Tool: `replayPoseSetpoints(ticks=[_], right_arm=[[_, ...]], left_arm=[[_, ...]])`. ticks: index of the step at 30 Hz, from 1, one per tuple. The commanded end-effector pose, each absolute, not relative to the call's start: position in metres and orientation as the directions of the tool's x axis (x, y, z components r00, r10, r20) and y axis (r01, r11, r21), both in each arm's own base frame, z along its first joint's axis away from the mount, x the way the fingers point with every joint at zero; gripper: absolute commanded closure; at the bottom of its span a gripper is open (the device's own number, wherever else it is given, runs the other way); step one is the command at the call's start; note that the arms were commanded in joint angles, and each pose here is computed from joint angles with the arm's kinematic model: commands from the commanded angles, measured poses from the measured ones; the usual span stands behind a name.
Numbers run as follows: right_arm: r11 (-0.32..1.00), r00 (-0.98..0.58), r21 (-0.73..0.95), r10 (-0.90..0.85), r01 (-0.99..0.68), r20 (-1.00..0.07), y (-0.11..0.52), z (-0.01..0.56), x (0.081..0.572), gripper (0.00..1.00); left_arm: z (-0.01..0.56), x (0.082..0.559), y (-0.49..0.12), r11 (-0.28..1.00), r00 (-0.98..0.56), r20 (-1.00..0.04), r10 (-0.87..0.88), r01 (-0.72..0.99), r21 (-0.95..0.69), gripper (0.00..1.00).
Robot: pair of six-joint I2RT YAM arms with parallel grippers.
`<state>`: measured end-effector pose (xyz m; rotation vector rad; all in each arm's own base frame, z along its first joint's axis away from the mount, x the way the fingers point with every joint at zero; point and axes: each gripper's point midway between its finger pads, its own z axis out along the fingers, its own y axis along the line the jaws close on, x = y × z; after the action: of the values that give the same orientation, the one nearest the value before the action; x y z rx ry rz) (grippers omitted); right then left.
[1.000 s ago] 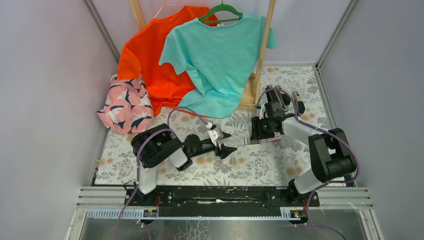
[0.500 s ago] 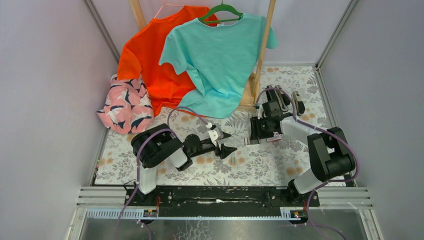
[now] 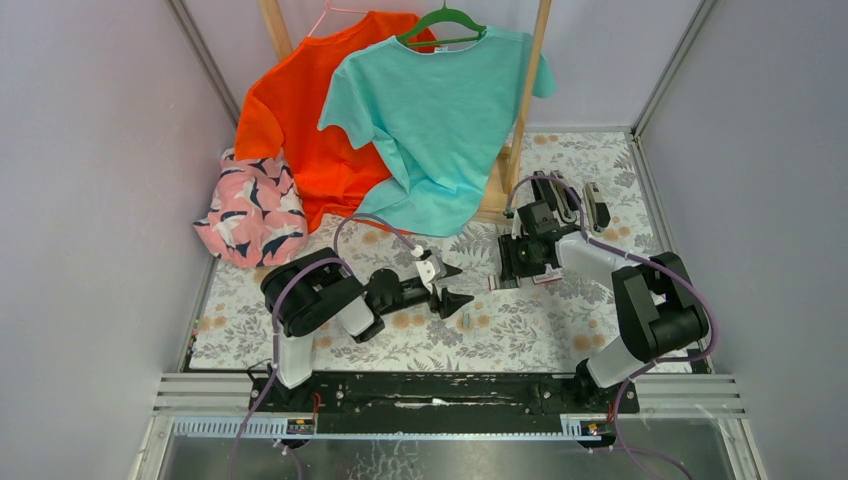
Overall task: Unload the staples from the stapler
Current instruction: Adjust the staple in the staple box.
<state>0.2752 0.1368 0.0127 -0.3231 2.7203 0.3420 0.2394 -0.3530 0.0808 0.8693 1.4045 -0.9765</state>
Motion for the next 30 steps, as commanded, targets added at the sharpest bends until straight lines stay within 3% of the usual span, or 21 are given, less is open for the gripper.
replayPoseSetpoints(ticks=[1, 22, 30], right_arm=[[0.952, -0.916, 0.143, -0.207, -0.269, -0.344, 0.131, 0.003, 0.269, 0.47], [0.95, -0.904, 0.139, -0.213, -0.281, -0.371, 0.132, 0.01, 0.271, 0.56], [0.949, -0.898, 0.133, -0.215, -0.285, -0.385, 0.132, 0.014, 0.273, 0.46]], left_arm=[[0.106, 0.244, -0.35, 0.39, 0.017, -0.995, -0.094, 0.921, -0.021, 0.24], [0.107, 0.244, -0.349, 0.393, 0.023, -0.995, -0.094, 0.919, -0.016, 0.24], [0.108, 0.243, -0.348, 0.393, 0.025, -0.995, -0.094, 0.919, -0.014, 0.24]])
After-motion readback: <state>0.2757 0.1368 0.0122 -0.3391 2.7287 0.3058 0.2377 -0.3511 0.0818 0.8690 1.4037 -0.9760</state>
